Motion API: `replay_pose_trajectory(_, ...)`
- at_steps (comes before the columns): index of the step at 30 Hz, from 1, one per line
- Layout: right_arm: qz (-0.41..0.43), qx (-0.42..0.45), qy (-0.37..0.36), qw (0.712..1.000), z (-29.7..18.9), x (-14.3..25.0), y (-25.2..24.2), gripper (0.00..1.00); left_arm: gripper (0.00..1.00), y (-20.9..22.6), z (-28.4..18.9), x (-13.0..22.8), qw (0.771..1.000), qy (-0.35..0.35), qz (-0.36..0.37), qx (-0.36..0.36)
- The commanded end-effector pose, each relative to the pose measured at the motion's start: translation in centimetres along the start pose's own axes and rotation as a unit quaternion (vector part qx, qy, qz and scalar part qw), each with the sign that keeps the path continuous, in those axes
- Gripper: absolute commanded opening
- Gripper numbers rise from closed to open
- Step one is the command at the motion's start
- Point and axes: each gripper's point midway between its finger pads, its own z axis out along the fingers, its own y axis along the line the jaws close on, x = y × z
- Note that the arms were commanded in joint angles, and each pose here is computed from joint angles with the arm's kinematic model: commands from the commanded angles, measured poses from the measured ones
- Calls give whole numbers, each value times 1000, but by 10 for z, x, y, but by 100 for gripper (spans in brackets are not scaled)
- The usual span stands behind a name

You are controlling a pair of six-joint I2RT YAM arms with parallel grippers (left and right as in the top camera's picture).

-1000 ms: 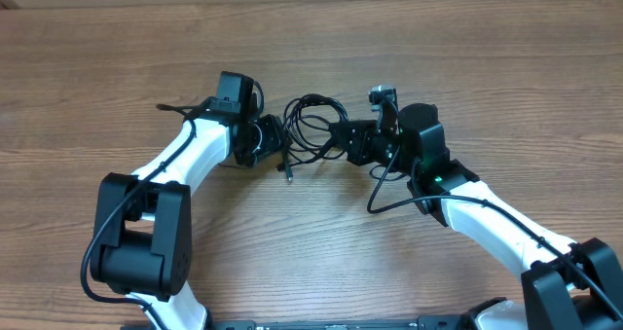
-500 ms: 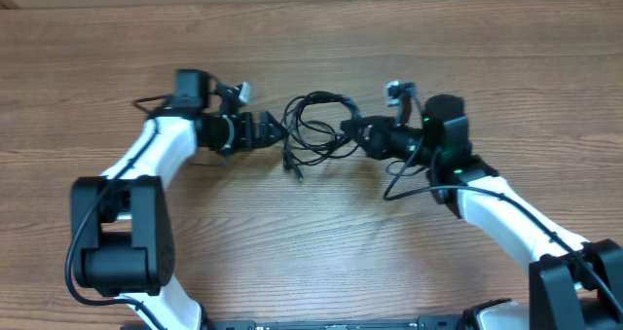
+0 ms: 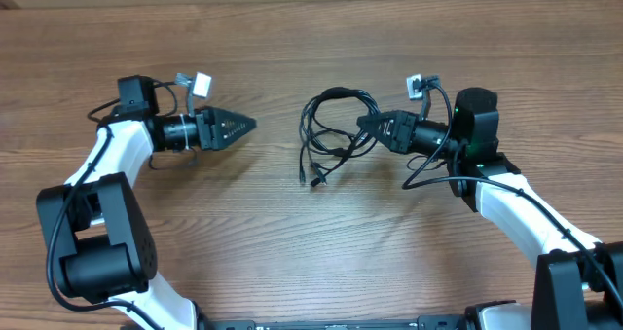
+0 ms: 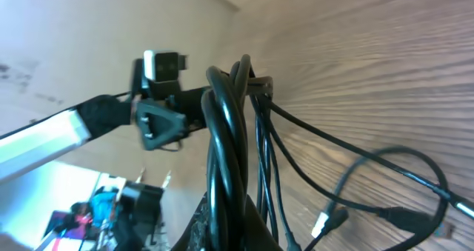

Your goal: Untangle cables

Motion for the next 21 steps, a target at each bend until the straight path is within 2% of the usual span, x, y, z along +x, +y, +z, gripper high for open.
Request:
replay_pose_trajectory(1,-12,-61,37,997,-2,9,27,4,79,-14,13,4,996,10,83,27)
replay_pose_trajectory(10,26,-62,76,995,-4,30,23,4,84,-21,24,8,995,23,88,38)
replay_pose_trajectory(15,25,-68,87,994,0,36,27,4,93,-29,39,14,993,39,98,53)
replay_pose_trajectory(21,15,-84,115,990,14,53,42,4,94,-39,54,19,990,55,114,67)
